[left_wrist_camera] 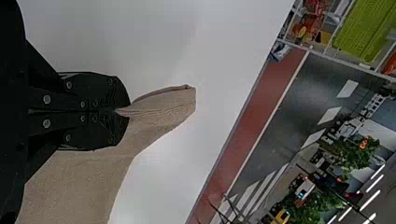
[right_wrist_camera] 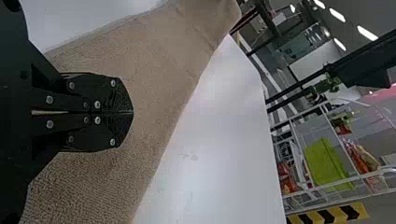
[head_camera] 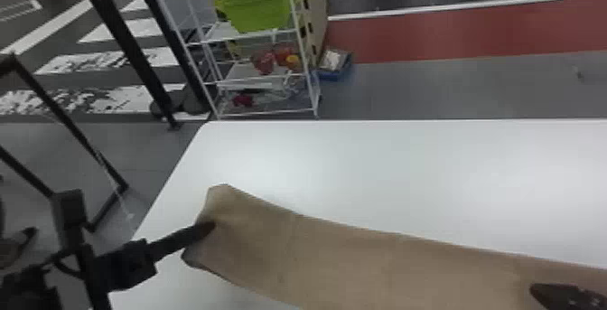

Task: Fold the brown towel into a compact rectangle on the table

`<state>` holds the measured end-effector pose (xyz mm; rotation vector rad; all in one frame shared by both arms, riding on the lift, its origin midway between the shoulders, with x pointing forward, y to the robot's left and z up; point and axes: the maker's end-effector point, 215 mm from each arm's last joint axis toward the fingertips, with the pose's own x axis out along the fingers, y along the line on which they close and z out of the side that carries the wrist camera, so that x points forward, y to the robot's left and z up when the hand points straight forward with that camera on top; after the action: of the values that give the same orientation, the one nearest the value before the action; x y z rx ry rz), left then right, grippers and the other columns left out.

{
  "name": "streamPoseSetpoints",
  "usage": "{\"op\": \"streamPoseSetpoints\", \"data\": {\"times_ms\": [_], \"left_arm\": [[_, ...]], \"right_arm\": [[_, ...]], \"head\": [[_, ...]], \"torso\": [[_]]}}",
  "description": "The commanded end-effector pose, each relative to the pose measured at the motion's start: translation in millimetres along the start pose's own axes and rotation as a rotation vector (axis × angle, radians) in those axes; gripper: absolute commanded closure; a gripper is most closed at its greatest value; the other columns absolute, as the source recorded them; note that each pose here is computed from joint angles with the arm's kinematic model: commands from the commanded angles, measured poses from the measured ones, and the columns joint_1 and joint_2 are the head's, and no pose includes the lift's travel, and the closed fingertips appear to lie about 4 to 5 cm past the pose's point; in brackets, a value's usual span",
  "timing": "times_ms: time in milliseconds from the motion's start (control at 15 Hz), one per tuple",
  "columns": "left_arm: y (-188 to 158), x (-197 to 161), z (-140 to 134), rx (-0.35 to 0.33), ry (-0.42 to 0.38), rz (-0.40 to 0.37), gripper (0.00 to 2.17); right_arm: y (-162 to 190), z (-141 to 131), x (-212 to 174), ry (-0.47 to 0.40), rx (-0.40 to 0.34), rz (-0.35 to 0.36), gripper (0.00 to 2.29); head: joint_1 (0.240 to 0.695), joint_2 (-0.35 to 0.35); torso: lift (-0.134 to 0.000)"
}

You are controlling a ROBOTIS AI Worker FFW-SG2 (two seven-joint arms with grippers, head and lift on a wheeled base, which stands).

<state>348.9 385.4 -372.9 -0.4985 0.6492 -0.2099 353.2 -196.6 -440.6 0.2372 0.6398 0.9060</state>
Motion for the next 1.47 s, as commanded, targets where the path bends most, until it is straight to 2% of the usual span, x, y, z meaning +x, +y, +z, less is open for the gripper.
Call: {"op": "streamPoseSetpoints", "data": {"times_ms": [0,200,533,1067,1400], "left_arm": [[4,1,4,-0.010,-0.009,0.001,1.78],[4,3,5,-0.016,-0.012,-0.002,1.78],[4,5,14,-0.011,-0.028,-0.001,1.78],[20,-2,26,-0.031,-0.058,0.024,1.78],[8,-6,22,-0.083,-0.053,-0.035,1.78]], "right_arm": [[-1,-2,12,0.035,-0.022,-0.008,1.60],[2,0,28,0.068,-0.030,-0.011,1.60],[-1,-3,54,0.136,0.000,-0.022,1.60],[-17,10,96,0.161,-0.009,-0.040,1.60],[-9,17,116,0.166,-0.020,-0.027,1.60]], "head": [[0.695,0.302],[0.695,0.318],[0.695,0.345],[0.695,0.350],[0.695,0.350]], "torso": [[-0.122],[-0.122],[-0.122],[-0.122],[-0.122]]}}
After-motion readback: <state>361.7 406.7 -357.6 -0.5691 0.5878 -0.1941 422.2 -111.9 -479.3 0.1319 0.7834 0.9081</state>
